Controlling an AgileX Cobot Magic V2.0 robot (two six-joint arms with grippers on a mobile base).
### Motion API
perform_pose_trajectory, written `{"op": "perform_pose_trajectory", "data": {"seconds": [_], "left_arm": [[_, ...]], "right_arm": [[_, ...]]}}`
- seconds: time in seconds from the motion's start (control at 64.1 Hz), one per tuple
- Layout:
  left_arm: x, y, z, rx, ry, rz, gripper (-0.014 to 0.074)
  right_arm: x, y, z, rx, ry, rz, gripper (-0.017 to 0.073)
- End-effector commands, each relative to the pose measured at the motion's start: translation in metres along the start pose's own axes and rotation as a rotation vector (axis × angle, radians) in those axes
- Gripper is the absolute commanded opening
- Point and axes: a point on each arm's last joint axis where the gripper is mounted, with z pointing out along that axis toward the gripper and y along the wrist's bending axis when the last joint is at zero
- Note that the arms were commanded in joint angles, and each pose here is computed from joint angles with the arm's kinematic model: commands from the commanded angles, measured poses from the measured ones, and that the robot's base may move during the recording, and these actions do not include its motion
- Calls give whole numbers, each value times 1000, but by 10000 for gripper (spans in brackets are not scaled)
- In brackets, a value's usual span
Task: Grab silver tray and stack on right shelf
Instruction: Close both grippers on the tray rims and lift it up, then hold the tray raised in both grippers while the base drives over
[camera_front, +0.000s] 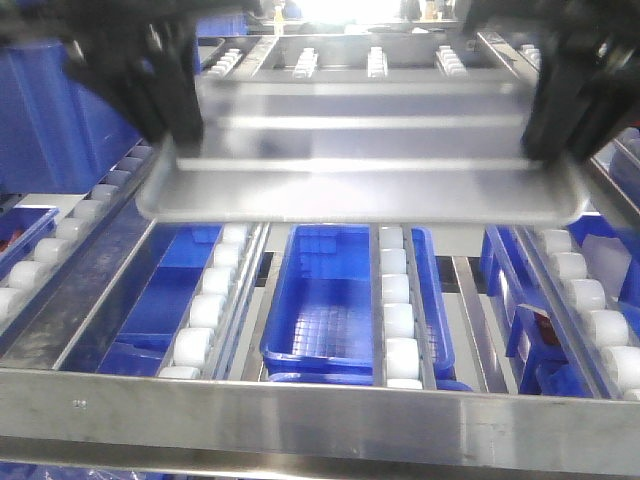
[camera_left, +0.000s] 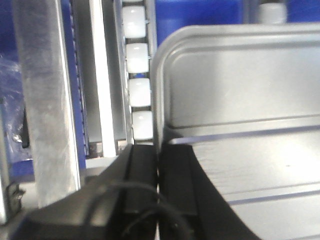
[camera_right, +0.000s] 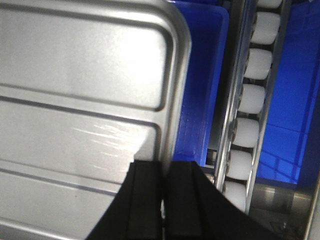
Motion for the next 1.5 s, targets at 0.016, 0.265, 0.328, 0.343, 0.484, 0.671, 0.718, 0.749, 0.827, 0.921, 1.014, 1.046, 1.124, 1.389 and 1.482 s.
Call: {"op": "perform_pose_trajectory", "data": {"seconds": [0.016,0.265,0.328,0.343,0.484,0.671,0.718,0.749,0.827,0.921,1.014,1.046,1.124,1.389,1.482], "left_arm": [[0,-3,-54,-11,-137,31,-93],[16,-14,-88,38,-178,51,-93],[17,-13,-86,30,-162,51,-93],[17,-13,-86,28,-160,50,-93],[17,-14,-84,22,-150,52,-93],[19,-12,-84,4,-129,51,-93],[19,-12,-84,1,-126,51,-93],[19,-12,-84,1,-126,51,-93],[19,-12,-84,1,-126,51,-93],[19,-12,-84,1,-126,51,-93],[19,-12,-84,0,-124,51,-93],[19,-12,-84,0,-124,51,-93],[19,-12,-84,0,-124,51,-93],[19,-12,-84,1,-123,50,-93],[19,-12,-84,1,-123,50,-93]], "right_arm": [[-4,-4,-35,-34,-114,-22,56],[10,-14,-55,-42,-137,-14,56],[11,-15,-55,-36,-127,-14,56],[11,-15,-55,-36,-127,-14,56],[11,-15,-55,-32,-121,-14,56],[12,-15,-55,-28,-115,-14,56],[12,-16,-55,-25,-109,-14,56],[12,-16,-55,-24,-109,-14,56],[12,-16,-55,-24,-108,-14,56],[12,-16,-55,-24,-108,-14,56],[12,-16,-55,-24,-108,-14,56],[12,-16,-55,-24,-108,-14,56],[12,-16,-55,-24,-108,-14,56],[12,-16,-55,-24,-108,-14,56],[12,-16,-55,-24,-108,-14,56]]}}
